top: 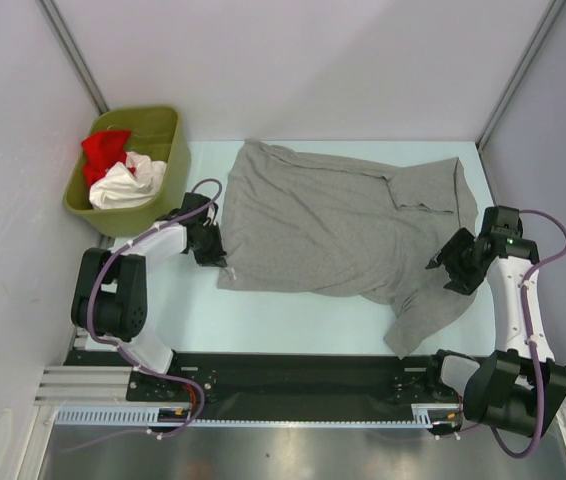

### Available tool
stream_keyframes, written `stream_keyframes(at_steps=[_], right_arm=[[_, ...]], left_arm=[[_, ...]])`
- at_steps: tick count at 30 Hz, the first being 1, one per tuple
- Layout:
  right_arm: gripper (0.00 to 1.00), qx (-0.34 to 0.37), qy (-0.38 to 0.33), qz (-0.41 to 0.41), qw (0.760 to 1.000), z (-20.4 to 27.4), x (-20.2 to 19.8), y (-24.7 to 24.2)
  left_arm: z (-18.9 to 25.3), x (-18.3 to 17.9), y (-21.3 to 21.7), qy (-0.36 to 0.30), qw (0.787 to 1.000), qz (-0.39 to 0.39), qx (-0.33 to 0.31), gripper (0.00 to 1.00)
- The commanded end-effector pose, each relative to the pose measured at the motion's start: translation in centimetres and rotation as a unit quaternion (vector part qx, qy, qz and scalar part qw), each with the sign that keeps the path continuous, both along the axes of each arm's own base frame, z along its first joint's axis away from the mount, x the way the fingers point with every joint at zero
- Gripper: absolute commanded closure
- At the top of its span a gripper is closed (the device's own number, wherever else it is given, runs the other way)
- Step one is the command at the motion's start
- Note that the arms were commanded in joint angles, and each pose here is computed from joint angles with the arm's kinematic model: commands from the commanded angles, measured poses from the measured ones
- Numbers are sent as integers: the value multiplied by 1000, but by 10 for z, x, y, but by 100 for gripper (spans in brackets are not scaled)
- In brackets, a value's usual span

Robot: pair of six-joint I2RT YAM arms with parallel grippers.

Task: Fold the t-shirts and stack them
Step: Fold the tshirt

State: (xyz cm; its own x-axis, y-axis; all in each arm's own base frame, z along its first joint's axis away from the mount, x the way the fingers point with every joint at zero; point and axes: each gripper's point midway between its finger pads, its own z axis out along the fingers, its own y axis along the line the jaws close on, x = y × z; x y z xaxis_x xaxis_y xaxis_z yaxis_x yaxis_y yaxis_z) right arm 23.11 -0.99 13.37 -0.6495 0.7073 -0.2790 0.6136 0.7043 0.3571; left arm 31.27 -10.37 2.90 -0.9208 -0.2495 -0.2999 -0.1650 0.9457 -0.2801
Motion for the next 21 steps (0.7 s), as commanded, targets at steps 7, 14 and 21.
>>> stream_keyframes(at_steps=[7,14,21], right_arm=[[34,10,-11,18,1000,4,-2,5],[34,11,-15,21,1000,5,-3,7],[35,11,-17,26,999,4,-5,9]], left_arm=[[24,11,6,-27,999,15,29,53],[14,12,12,-26,998,3,50,52],[7,25,14,-33,997,-13,66,59]])
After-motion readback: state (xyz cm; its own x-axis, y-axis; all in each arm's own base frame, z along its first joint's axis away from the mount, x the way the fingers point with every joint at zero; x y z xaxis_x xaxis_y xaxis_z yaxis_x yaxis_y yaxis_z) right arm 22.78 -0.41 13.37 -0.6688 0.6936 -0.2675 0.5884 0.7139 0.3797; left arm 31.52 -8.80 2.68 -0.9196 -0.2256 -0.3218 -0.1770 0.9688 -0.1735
